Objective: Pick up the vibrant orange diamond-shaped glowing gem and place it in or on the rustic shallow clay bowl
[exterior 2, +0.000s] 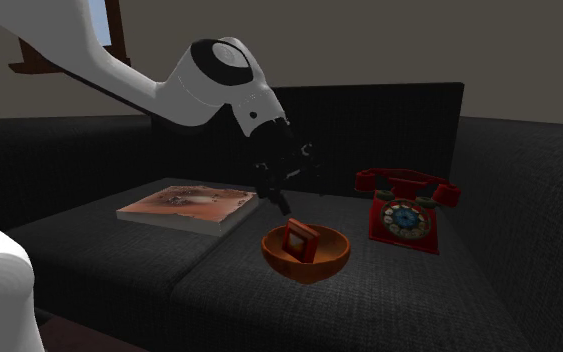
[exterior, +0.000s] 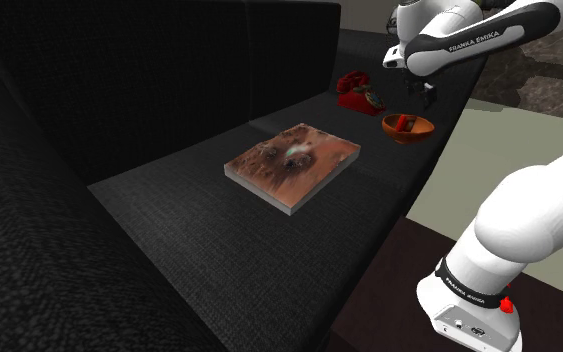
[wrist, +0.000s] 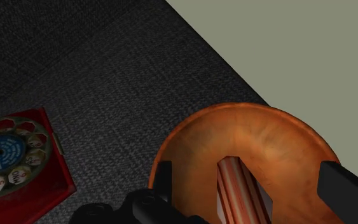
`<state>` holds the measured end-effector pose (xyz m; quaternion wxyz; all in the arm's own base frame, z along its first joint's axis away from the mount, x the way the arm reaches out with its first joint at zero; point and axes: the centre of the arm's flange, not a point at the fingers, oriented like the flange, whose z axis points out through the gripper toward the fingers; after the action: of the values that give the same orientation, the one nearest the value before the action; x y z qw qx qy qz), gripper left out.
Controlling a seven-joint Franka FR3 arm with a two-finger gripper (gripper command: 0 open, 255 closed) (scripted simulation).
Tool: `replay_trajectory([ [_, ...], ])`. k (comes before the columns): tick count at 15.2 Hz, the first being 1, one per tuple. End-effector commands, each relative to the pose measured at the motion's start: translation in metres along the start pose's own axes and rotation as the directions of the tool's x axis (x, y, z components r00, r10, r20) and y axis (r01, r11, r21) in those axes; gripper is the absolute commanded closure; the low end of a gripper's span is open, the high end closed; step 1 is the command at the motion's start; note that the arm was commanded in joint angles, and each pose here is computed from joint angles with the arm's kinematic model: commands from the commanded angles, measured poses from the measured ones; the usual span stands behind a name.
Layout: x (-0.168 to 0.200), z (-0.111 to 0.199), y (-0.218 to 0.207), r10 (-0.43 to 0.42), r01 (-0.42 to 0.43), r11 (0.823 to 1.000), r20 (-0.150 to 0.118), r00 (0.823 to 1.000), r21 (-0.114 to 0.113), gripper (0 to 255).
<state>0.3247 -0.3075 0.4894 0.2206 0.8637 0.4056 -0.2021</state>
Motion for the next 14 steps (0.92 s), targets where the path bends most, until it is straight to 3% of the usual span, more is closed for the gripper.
replay_trajectory([
  [1, 0.000, 0.000, 0.000, 0.000, 0.000, 1.000, 0.000, 1.000, 0.000, 0],
  [2, 0.000, 0.000, 0.000, 0.000, 0.000, 1.000, 0.000, 1.000, 0.000, 0],
  [6, 0.000, -0.050, 0.000, 0.000, 0.000, 1.000, 0.000, 1.000, 0.000, 0],
  [14, 0.000, -0.050, 0.000, 0.000, 0.000, 1.000, 0.000, 1.000, 0.000, 0],
])
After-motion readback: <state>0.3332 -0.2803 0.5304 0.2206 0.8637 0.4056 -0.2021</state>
